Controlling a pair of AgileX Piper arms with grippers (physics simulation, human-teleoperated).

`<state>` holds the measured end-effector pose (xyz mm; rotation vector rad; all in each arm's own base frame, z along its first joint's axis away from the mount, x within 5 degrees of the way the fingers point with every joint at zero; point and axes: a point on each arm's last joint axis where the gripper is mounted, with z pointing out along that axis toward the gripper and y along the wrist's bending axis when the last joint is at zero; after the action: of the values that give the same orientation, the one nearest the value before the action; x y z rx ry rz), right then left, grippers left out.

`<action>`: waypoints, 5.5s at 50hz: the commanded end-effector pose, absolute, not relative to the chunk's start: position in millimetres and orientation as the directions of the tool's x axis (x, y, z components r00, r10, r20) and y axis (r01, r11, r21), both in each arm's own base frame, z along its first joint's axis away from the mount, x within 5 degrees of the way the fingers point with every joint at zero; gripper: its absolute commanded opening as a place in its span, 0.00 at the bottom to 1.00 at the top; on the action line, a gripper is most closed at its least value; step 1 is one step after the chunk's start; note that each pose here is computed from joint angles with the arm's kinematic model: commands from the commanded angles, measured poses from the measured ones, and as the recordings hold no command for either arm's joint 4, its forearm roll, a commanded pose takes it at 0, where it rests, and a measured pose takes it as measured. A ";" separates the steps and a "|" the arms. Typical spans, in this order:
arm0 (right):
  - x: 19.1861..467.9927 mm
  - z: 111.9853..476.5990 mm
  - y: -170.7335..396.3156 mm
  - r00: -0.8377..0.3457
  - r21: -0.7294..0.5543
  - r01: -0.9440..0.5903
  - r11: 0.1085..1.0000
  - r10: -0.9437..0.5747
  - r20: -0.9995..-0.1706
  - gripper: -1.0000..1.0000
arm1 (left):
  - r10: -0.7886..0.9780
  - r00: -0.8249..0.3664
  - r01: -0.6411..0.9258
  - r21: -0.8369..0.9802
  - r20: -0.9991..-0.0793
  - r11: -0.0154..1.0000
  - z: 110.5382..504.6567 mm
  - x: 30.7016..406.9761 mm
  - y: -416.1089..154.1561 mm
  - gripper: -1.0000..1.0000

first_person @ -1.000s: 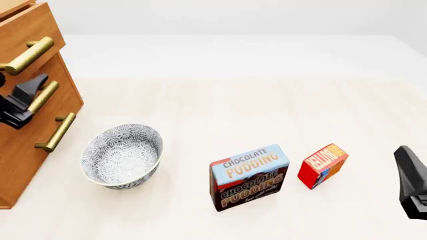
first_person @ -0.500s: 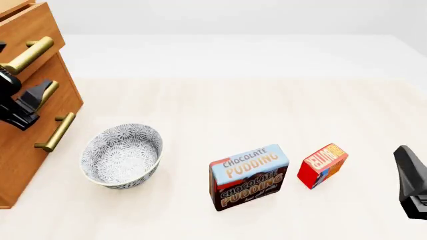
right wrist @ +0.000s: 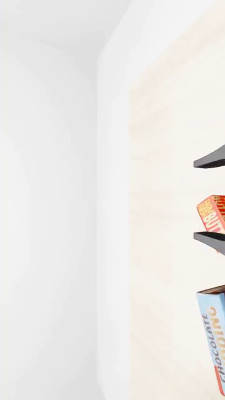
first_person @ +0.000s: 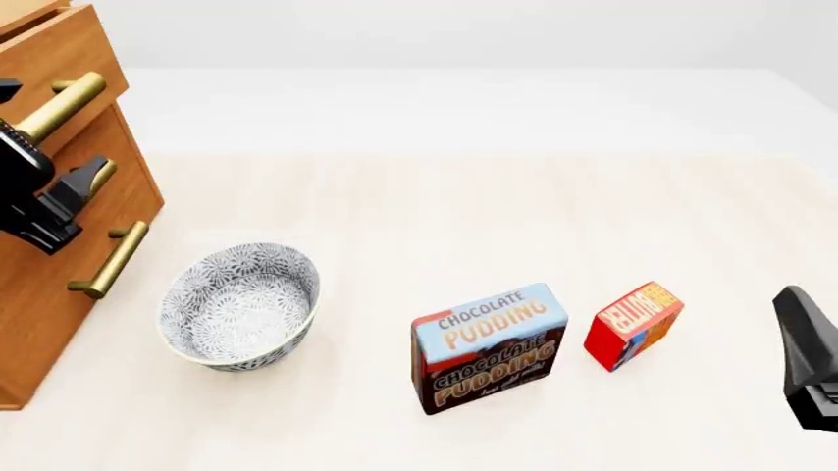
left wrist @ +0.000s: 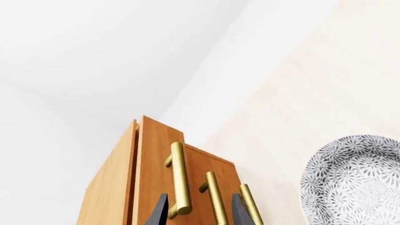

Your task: Put the butter at the back in the top drawer of the cabinet and close it.

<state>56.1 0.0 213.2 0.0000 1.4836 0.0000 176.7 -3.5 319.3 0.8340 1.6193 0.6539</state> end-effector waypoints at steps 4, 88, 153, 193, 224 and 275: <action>56.1 213.2 0.0 0.087 0.000 0.000 1.000 0.000 -0.996 1.00 | 0.819 -0.109 0.168 0.802 -0.563 0.574 316.9 176.9 -1.2 1.00; 56.1 213.2 0.0 0.087 0.000 0.000 1.000 0.000 -0.996 1.00 | 0.866 -0.131 0.146 0.855 -0.483 0.499 307.5 186.9 7.9 1.00; 56.1 213.2 0.0 0.087 0.000 0.000 1.000 0.000 -0.996 1.00 | 0.857 -0.190 0.119 0.856 -0.478 0.504 296.6 200.1 21.7 1.00; 56.1 213.2 0.0 0.087 0.000 0.000 1.000 0.000 -0.996 1.00 | 0.854 -0.213 0.117 0.856 -0.474 0.504 289.1 206.7 27.1 1.00; 56.1 213.2 0.0 0.087 0.000 0.000 1.000 0.000 -0.996 1.00 | 0.854 -0.216 0.123 0.854 -0.474 0.505 286.1 216.2 28.3 1.00; 56.1 213.2 0.0 0.087 0.000 0.000 1.000 0.000 -0.996 1.00 | 0.849 -0.185 0.149 0.839 -0.496 0.523 291.1 215.5 18.0 0.00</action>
<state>56.1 0.0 213.2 0.0000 1.4836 0.0000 216.2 22.6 295.5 0.8501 1.6388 0.8296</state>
